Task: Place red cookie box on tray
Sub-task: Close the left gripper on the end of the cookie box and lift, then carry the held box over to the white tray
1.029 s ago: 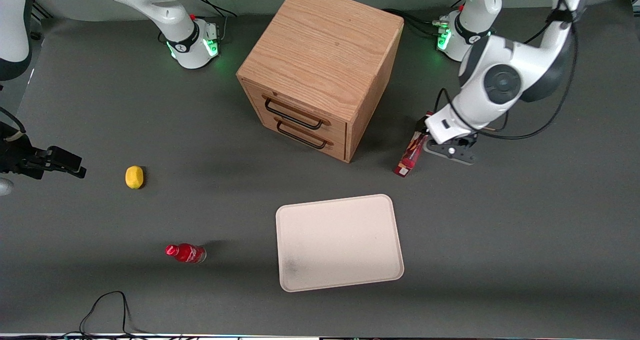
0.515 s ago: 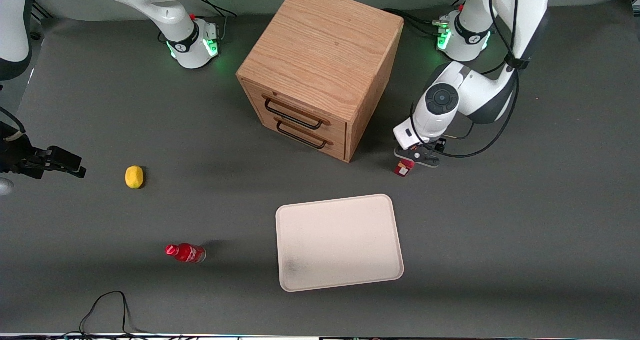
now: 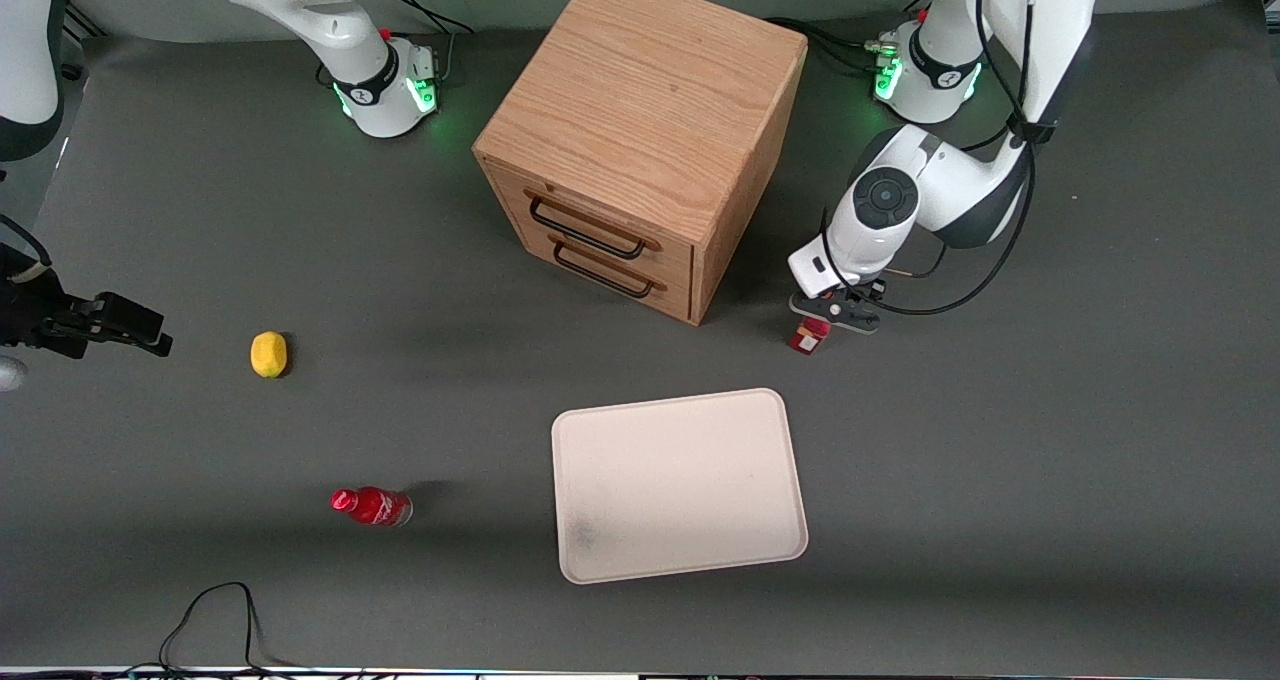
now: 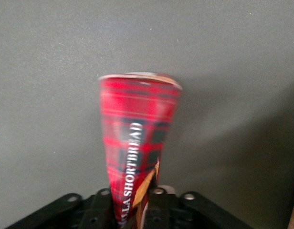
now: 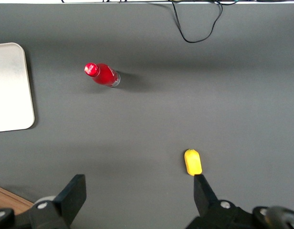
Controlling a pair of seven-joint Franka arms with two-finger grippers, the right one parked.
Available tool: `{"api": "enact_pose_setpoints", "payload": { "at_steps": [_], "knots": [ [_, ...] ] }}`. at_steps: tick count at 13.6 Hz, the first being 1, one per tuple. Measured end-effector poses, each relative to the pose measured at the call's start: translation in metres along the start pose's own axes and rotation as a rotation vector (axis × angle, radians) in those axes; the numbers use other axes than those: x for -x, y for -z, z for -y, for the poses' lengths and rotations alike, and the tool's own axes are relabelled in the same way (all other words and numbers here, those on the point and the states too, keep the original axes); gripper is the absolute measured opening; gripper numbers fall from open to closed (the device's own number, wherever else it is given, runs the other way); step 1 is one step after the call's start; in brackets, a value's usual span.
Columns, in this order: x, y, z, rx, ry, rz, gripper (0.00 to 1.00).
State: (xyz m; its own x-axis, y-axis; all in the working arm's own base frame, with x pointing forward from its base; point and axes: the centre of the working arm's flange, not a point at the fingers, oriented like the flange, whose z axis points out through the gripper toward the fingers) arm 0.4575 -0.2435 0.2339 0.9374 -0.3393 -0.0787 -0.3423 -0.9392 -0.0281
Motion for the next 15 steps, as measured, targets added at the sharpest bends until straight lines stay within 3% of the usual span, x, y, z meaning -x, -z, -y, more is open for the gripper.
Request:
{"api": "enact_pose_setpoints", "payload": {
  "at_steps": [2, 4, 5, 10, 13, 15],
  "knots": [
    [-0.006, 0.008, 0.007, -0.008, 0.015, 0.006, 0.07],
    [-0.024, 0.040, 0.019, -0.022, 0.057, 0.044, 0.07],
    [-0.039, 0.066, 0.023, -0.012, 0.085, 0.050, 0.07],
    [-0.115, 0.215, 0.044, 0.140, 0.163, -0.023, 0.07],
    [-0.179, 0.224, 0.066, 0.231, 0.201, -0.076, 0.07],
    [-0.219, 0.191, 0.077, 0.254, 0.232, -0.101, 0.07]
  ]
}}
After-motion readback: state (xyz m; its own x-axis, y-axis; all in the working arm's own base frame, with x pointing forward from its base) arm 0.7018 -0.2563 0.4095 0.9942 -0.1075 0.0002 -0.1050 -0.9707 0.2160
